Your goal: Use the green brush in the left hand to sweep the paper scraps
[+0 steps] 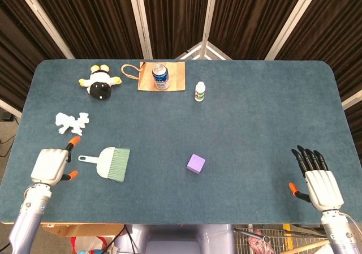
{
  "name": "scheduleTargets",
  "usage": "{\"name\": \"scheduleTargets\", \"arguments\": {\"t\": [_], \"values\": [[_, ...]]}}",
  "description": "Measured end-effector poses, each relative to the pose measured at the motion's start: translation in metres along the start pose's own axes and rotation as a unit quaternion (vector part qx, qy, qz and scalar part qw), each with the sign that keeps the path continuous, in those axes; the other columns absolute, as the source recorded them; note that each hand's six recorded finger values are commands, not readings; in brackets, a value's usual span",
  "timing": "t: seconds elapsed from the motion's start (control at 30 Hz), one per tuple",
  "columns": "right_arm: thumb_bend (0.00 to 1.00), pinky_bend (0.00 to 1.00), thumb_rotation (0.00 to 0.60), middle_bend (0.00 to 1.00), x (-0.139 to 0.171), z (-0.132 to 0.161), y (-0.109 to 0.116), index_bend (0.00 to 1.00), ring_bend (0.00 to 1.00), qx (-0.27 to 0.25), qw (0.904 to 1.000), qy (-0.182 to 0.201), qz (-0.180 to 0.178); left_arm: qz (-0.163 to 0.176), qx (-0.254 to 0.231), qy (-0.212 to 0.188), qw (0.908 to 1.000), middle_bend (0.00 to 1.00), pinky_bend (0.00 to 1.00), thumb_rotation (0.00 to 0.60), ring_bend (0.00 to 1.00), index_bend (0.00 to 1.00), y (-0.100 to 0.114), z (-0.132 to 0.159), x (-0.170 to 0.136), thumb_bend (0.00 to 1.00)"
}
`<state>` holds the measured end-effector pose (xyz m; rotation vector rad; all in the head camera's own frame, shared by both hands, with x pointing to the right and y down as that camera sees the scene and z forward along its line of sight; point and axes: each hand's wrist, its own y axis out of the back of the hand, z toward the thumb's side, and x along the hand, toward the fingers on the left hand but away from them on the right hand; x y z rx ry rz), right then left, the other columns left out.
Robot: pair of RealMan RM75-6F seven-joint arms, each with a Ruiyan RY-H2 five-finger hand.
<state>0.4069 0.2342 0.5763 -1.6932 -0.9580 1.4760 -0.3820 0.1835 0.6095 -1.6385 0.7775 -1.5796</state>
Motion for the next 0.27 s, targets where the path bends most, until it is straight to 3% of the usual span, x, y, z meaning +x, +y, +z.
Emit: {"name": "scheduleTargets", "arguments": {"t": [0.07,0.27], "values": [[0.32,0.01,0.6,0.0,0.0,0.0,0.0,0.0,0.0,0.0,1.0,0.0,0.0,0.004,-0.008,0.005,1.0,0.19,0.48,0.6,0.29,0.0,0.001,-0.005,-0.004,0.0],[0.32,0.01,0.6,0.0,0.0,0.001,-0.001,0.0,0.0,0.005,1.0,0.003,0.002,0.041,-0.049,0.011,0.9979,0.01,0.34,0.6,0.06,0.0,0.012,-0.025,-0.022,0.0]]}}
